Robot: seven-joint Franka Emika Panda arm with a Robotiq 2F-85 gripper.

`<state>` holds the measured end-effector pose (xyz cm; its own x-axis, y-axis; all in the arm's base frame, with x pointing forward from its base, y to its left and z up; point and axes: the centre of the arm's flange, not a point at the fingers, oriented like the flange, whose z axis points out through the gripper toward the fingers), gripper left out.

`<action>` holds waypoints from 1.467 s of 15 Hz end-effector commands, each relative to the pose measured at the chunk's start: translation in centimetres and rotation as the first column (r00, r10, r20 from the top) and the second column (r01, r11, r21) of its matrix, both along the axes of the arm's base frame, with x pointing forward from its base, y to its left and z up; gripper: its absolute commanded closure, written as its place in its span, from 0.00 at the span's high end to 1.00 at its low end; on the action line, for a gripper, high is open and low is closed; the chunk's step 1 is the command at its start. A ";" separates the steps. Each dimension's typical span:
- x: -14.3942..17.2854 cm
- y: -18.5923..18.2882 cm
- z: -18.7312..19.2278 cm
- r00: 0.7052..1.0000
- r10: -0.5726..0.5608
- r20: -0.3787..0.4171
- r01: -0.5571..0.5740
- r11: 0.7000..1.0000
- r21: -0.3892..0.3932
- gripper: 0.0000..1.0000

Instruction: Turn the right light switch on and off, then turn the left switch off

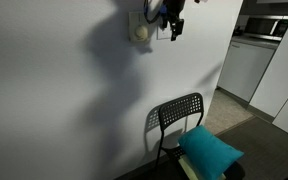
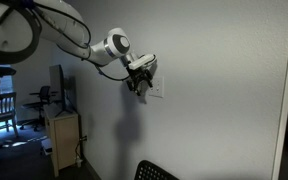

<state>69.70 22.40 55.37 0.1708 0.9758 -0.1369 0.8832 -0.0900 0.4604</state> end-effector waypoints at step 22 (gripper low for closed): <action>-10.2 -2.5 -2.0 0.889 -0.457 0.012 0.455 0.887 0.075 1.00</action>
<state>63.49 21.24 54.51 0.4813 0.8721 -0.0879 0.7978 -0.3943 0.4562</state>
